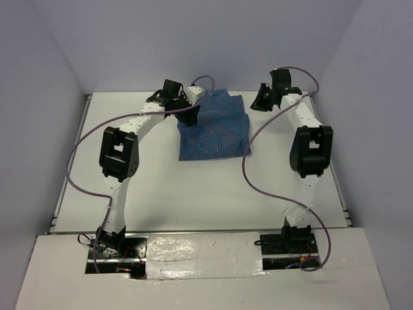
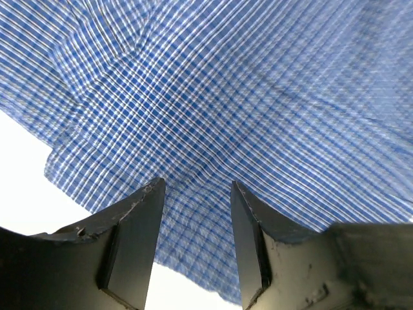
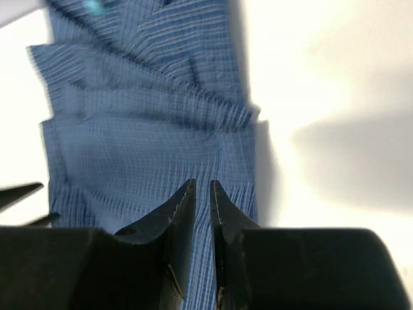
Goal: Fold and stack the long sleeve shirts
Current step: Fold the shirt
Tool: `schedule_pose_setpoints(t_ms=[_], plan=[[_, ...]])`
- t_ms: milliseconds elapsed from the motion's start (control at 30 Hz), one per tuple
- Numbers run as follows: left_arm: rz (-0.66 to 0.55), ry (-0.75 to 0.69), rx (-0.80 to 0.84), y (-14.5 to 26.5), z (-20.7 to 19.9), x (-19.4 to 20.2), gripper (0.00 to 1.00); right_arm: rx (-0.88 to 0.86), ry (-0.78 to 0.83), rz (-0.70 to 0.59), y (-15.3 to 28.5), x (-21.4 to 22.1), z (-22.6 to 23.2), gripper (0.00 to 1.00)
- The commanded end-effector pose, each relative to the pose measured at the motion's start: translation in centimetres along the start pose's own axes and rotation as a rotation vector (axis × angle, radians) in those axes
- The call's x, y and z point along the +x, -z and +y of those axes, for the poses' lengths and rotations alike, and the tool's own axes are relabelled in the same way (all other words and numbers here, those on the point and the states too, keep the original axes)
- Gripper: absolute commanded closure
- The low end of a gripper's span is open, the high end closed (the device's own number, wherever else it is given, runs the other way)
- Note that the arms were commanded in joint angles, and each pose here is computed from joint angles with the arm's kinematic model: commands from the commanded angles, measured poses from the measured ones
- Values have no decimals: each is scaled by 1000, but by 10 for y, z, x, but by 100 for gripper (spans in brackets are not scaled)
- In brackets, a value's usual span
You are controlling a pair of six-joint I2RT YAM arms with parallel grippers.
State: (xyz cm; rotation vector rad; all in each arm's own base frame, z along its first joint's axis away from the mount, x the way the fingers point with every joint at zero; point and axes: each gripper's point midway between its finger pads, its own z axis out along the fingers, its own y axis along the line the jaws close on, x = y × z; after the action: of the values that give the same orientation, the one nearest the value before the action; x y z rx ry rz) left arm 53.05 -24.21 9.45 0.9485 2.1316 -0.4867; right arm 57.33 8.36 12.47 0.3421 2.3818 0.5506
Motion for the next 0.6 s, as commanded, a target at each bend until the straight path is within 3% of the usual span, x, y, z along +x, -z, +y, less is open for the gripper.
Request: schedule_pose_setpoints(t_ms=[0,33,67,100,233,433,567], plan=[[-121,-64,38,58,-26,-57,42,-55,125,-85,83,24,49,77],[-149,-74,44,74,-35,-66,42,-66,133,-84,89,36,56,78],[-105,-51,77,70,-47,-40,42,-116,145,-100,104,47,78,79],[-110,-54,87,76,-57,-40,42,-107,132,-32,97,80,71,80],[-7,53,151,61,-80,13,43,-133,68,60,86,136,76,88],[84,99,39,36,-60,54,44,-9,-89,211,42,180,14,98],[149,83,-29,22,-44,82,44,78,-173,209,31,185,-37,100]])
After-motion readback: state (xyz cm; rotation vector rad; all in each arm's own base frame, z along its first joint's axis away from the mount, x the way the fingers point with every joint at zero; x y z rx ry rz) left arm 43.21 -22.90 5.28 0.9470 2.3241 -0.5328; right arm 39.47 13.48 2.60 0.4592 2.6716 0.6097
